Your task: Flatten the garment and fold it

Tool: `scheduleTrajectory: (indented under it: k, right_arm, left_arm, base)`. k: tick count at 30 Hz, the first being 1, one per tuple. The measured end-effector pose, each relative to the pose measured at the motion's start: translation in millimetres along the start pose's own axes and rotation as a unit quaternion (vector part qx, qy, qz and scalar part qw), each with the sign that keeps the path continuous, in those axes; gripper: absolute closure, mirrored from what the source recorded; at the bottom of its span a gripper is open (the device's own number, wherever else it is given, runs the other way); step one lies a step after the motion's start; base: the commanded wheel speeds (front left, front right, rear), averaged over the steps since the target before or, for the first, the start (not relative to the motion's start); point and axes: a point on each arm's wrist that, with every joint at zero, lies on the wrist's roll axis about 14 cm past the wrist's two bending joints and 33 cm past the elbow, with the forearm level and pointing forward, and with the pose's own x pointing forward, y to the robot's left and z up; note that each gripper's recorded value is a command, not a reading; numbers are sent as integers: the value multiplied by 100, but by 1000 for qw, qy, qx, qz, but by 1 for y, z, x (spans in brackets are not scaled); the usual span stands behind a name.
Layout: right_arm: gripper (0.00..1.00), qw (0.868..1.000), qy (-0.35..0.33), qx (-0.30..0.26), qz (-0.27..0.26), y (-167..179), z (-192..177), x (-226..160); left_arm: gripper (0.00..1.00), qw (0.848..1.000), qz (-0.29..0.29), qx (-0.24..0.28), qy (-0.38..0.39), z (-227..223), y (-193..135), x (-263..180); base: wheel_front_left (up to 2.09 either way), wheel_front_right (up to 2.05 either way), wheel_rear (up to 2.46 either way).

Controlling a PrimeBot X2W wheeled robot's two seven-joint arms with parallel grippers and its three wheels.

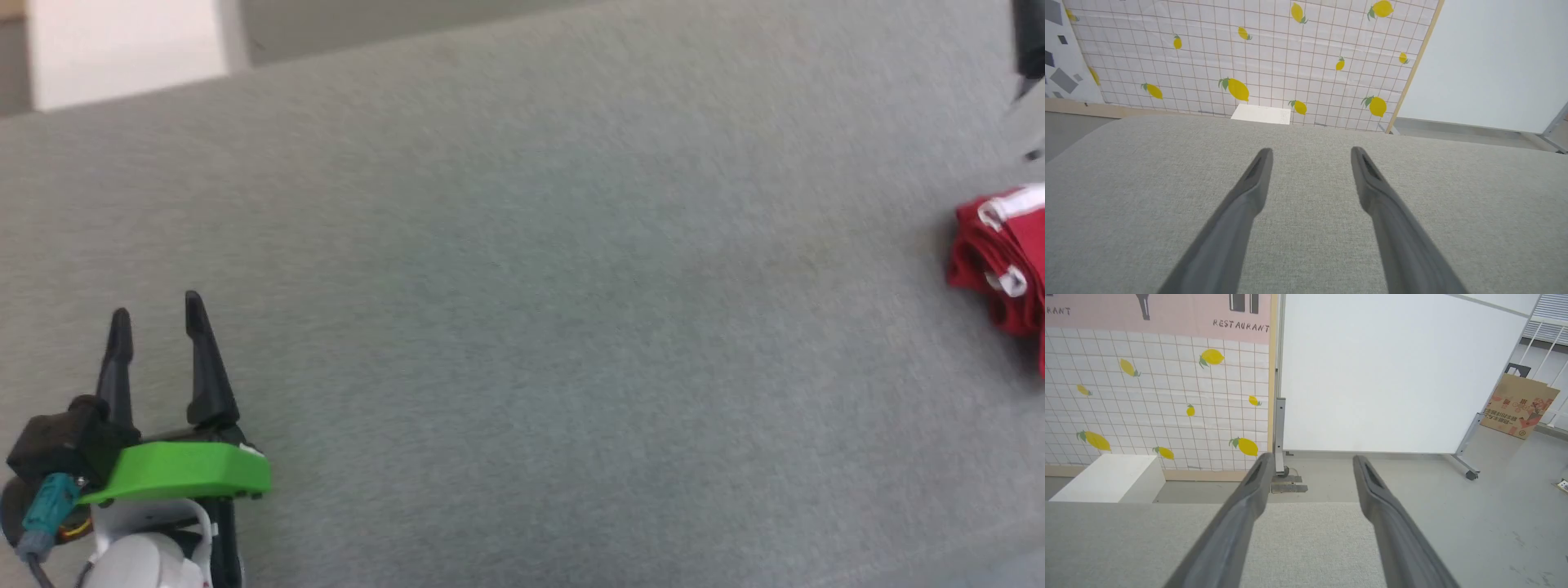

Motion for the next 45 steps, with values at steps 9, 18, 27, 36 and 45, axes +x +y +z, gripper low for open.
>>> scheduleTrajectory:
  k: [9, 18, 27, 36, 45]
  right_arm:
    - [0, 973, -171, 133, 78, 86, 45, -37]
    - [0, 962, -172, 203, 68, 119, 10, -89]
    - [0, 972, -104, 188, 94, 142, -40, -129]
    - [0, 978, -53, 166, 112, 156, -75, -153]
    - [0, 979, -24, 168, 113, 158, -94, -163]
  left_arm:
    - [0, 996, 69, -7, -56, 46, 37, -34]
    - [0, 990, 94, -12, -101, 80, 48, -69]
    - [0, 993, 67, 10, -95, 76, 34, -92]
    - [0, 997, 40, 1, -59, 50, 18, -95]
    - [0, 999, 42, -25, -22, 24, 17, -102]
  base:
    - [0, 0, 0]
    - [0, 0, 0]
    - [0, 0, 0]
    - [0, 0, 0]
    - [0, 0, 0]
